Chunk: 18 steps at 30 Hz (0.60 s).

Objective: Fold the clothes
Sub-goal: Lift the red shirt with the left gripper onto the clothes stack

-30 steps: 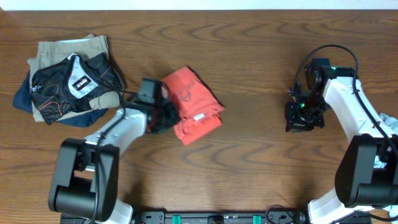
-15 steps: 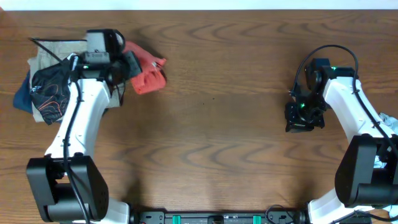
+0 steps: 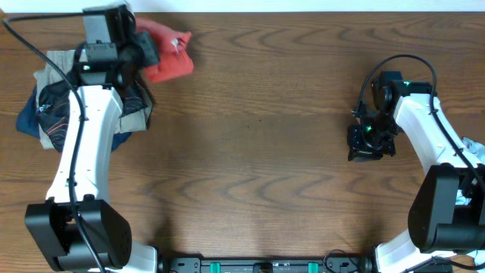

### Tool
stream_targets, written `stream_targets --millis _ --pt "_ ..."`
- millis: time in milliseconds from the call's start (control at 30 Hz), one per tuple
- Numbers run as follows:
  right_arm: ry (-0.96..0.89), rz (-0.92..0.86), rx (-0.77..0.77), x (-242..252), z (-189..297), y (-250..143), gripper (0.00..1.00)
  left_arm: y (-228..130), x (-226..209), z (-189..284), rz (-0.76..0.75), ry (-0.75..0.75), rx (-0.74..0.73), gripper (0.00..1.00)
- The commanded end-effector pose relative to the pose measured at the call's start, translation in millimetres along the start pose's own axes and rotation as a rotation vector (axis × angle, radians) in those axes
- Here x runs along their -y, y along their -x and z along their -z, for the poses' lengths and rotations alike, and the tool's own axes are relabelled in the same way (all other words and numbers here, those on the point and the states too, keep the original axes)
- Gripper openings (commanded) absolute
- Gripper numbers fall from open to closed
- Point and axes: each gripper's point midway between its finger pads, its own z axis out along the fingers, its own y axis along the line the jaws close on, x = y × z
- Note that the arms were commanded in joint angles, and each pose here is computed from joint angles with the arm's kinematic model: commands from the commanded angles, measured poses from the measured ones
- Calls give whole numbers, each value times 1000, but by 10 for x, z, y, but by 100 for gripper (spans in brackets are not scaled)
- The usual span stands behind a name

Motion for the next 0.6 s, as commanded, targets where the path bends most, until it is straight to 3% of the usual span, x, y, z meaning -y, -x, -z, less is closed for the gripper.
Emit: stream_targets --millis 0,333,567 --pt "-1 -2 11 21 32 12 15 526 -227 308 -19 90 157 6" --pt "-1 -2 12 21 32 16 16 824 -1362 633 126 274 245 6" --pt "1 1 32 18 33 63 17 441 -1763 545 477 329 161 6"
